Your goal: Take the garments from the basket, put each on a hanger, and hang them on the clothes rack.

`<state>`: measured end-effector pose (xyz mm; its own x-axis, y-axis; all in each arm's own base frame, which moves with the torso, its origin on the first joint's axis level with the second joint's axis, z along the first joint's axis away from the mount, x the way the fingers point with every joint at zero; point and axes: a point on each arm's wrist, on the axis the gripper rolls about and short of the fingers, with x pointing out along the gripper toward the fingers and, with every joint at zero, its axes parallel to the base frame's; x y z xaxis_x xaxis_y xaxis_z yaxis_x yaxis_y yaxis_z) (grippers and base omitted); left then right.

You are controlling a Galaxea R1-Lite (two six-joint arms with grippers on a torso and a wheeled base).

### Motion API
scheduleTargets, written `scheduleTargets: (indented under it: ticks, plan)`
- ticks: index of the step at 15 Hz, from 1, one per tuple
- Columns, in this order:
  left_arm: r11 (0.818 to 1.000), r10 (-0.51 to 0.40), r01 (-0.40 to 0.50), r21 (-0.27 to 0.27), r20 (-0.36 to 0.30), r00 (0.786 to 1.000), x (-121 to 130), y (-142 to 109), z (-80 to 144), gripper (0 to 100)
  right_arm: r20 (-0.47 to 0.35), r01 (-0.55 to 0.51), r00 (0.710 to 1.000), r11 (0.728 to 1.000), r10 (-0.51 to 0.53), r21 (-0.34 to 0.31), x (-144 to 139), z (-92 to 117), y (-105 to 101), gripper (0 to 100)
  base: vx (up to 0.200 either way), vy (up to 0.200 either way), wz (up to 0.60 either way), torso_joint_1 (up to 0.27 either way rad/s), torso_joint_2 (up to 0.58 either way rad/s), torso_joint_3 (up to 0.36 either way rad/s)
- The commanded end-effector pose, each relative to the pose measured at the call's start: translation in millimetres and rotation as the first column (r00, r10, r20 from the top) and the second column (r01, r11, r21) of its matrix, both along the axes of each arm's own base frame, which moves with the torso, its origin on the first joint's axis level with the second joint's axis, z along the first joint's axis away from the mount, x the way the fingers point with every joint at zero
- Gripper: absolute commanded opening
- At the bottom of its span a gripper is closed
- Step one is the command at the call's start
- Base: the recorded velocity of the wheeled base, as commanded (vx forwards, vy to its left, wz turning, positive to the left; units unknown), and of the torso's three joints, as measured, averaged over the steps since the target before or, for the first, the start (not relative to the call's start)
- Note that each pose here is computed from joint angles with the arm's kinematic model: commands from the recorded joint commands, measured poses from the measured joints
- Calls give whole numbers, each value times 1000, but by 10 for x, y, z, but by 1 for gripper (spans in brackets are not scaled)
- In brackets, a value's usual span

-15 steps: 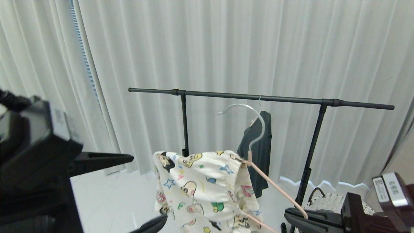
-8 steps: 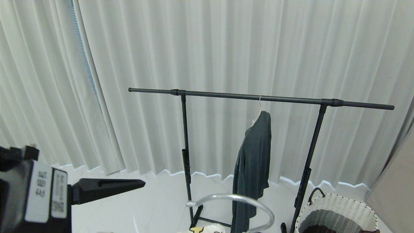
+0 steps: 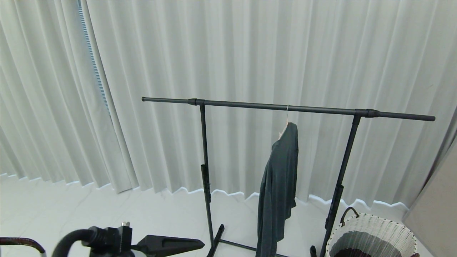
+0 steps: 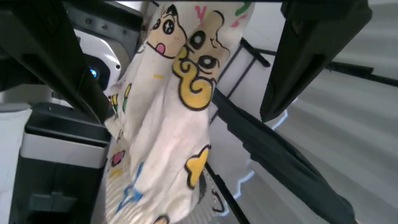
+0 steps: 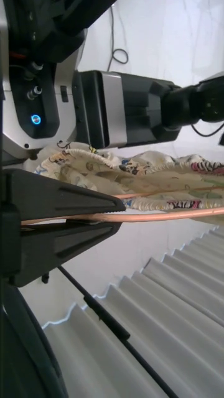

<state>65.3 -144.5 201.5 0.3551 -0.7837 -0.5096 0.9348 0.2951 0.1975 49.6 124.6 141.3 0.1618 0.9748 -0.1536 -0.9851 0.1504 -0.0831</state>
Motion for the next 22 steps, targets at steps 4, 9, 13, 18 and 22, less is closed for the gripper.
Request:
scheduleTargets:
  ticks: [4,9,13,18,22]
  plan:
    - [1000,11,-10,7,-23,1000,103,-80,-114,100,8,-28,1000,1000,28,0,-6,0,3,0,0,0,0,0,0,0]
    - [1000,-13,13,1,-34,999,96,-79,-115,0,8,-23,1000,1000,23,1,-4,2,0,0,0,0,0,0,0,0]
    - [1000,-12,13,7,-36,999,95,-77,-131,0,10,-14,1000,1000,14,2,-1,3,-10,0,0,0,0,0,0,0]
    - [1000,-5,5,19,-36,999,92,-62,-164,0,12,16,1000,1000,-16,0,14,-10,-41,100,0,0,0,0,0,0]
    - [995,84,-84,47,6,996,132,-34,-185,0,37,107,994,994,-107,9,108,2,-121,100,0,0,0,0,0,0]
